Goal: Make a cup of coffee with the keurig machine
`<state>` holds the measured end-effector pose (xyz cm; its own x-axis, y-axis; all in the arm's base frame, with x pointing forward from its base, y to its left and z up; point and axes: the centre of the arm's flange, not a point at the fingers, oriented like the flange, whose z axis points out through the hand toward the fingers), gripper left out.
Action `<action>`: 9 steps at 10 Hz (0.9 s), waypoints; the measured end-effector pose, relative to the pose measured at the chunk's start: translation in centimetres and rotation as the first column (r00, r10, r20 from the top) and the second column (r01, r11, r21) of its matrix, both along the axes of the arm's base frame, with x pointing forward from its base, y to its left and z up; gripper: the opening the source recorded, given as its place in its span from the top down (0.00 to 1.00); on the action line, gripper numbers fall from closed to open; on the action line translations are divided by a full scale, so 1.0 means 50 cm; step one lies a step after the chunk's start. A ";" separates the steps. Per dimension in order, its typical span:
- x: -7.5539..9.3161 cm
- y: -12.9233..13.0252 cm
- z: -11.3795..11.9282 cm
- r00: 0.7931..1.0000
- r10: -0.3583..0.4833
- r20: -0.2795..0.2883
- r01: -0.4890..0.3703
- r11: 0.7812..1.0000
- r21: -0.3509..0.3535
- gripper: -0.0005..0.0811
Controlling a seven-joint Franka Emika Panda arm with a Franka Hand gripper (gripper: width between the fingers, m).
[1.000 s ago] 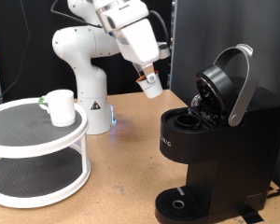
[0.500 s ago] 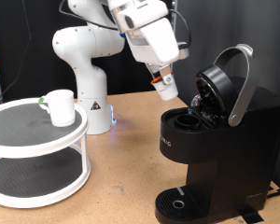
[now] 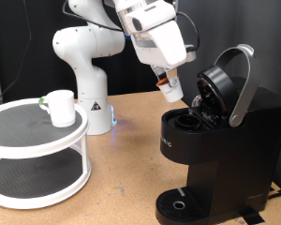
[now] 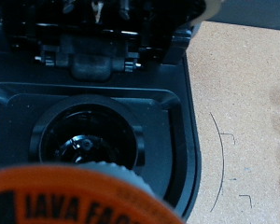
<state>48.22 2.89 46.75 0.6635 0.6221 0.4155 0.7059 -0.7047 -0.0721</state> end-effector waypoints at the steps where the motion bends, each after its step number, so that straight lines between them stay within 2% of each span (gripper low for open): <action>1: 0.000 0.007 -0.004 1.000 0.010 -0.003 -0.010 1.000 -0.007 0.46; 5: 0.006 0.062 -0.037 0.997 0.067 -0.031 -0.069 0.996 -0.053 0.46; 9: 0.016 0.101 -0.060 0.998 0.061 -0.020 -0.062 0.996 -0.066 0.46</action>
